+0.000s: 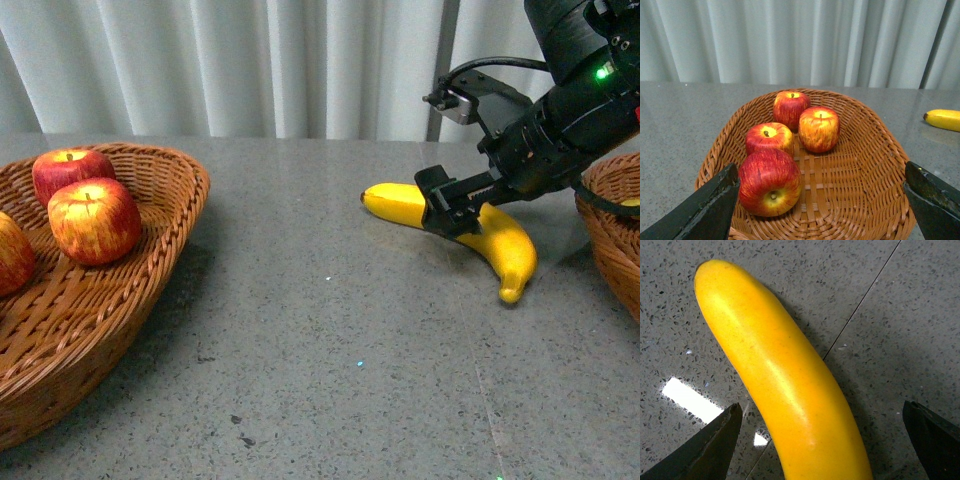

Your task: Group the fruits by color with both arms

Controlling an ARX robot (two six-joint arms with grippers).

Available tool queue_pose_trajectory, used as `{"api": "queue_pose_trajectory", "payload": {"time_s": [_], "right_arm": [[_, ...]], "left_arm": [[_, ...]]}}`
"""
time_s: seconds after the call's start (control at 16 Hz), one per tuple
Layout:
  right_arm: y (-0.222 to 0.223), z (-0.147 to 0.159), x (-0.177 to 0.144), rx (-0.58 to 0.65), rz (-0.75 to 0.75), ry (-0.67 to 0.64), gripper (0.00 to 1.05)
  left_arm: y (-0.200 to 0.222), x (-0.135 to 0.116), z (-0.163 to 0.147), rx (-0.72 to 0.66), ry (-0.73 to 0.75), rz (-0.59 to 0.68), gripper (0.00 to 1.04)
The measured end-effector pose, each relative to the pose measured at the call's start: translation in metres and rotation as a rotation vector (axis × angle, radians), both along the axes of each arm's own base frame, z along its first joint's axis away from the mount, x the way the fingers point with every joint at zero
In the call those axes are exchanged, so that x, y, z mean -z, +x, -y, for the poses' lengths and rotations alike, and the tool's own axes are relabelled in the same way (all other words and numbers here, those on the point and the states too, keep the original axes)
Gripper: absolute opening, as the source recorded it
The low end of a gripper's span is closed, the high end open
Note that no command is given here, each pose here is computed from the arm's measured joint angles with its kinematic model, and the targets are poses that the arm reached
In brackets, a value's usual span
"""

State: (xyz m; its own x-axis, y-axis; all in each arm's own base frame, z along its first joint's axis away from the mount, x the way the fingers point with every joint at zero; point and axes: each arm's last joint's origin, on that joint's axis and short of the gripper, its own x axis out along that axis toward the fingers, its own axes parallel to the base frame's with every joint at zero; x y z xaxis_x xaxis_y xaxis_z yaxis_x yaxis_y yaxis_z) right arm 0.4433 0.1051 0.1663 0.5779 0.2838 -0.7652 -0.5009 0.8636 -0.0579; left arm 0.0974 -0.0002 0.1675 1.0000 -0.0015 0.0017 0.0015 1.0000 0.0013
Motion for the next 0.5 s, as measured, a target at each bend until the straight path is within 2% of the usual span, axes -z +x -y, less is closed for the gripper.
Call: {"api": "queue_pose_trajectory", "payload": {"time_s": [0.12, 0.31, 0.5], "right_arm": [[0.0035, -0.0036, 0.0106, -0.005, -0.03, -0.024, 0.97], [0.0031, -0.0095, 0.0101, -0.027, -0.014, -0.018, 0.65], [0.0043, -0.0111, 0.0083, -0.038, 0.001, 0.044, 0.44]], "left_arm": [[0.0, 0.0, 0.0, 0.0, 0.0, 0.0, 0.98], [0.0, 0.0, 0.0, 0.0, 0.0, 0.0, 0.98], [0.0, 0.0, 0.0, 0.0, 0.0, 0.0, 0.98]]}}
